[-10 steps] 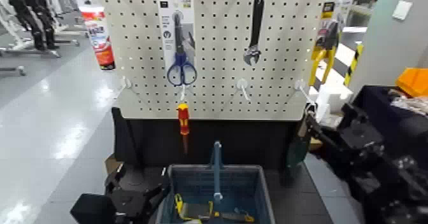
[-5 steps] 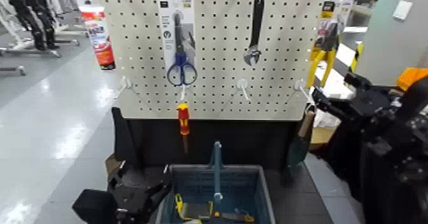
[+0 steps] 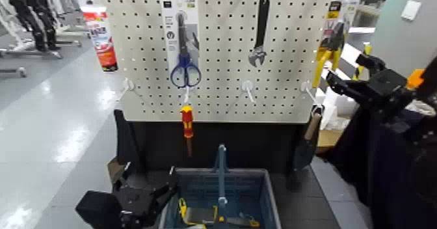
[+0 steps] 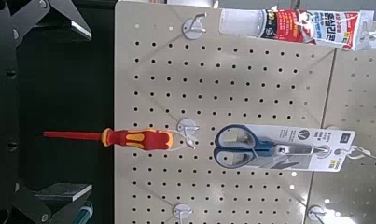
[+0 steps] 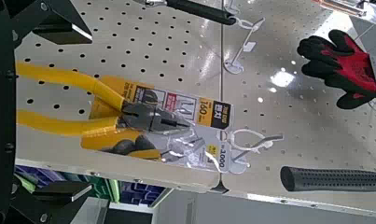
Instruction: Put the yellow pliers into the crate.
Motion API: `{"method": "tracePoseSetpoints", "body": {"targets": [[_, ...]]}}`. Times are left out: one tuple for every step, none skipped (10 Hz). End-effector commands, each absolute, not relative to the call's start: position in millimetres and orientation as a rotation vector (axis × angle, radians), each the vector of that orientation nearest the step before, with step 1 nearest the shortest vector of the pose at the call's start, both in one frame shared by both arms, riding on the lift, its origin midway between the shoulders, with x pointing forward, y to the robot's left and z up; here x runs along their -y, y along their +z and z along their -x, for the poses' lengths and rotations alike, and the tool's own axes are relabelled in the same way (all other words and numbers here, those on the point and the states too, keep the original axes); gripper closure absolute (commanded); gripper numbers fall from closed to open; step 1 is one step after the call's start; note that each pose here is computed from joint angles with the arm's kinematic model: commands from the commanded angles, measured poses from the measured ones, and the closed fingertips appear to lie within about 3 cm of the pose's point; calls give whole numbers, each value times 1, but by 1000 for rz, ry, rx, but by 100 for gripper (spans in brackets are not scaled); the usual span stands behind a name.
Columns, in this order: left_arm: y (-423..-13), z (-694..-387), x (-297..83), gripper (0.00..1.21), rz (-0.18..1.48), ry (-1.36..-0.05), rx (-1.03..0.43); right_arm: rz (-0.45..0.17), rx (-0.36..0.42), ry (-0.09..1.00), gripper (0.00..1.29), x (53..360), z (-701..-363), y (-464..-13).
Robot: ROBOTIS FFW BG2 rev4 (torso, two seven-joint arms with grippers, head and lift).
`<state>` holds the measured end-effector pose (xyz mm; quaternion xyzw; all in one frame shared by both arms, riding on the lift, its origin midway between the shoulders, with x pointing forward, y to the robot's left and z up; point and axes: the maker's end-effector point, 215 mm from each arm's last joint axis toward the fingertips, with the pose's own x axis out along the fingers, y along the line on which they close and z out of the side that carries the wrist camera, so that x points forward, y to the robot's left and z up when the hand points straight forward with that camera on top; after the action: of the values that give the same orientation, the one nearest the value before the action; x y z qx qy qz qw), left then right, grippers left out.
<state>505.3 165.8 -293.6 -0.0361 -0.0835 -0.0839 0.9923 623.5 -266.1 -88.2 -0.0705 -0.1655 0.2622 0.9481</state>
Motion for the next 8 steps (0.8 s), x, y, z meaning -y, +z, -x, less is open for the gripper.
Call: {"method": "tracePoseSetpoints", "body": {"targets": [[-292,-507,-165,16,71,-174,170,154,355,572,19,271,-635,-63],[-291,-507,-164,16,72,-175,172,161,354,590,20,271,-639,-58],[-291,-507,-164,16,73,-176,172,152,350,603,20,270,-642,-57],[-291,-507,-163,16,73,-178,171,152,349,625,21,269,-643,-54],[-291,-507,-162,16,73,-180,169,139,351,645,21,267,-645,-49],[-291,-507,-162,16,73,-181,170,134,351,670,22,264,-647,-46],[-292,-508,-161,16,74,-185,168,140,343,684,23,261,-649,-43],[-291,-508,-161,16,75,-186,170,151,328,723,24,253,-651,-43]]}}
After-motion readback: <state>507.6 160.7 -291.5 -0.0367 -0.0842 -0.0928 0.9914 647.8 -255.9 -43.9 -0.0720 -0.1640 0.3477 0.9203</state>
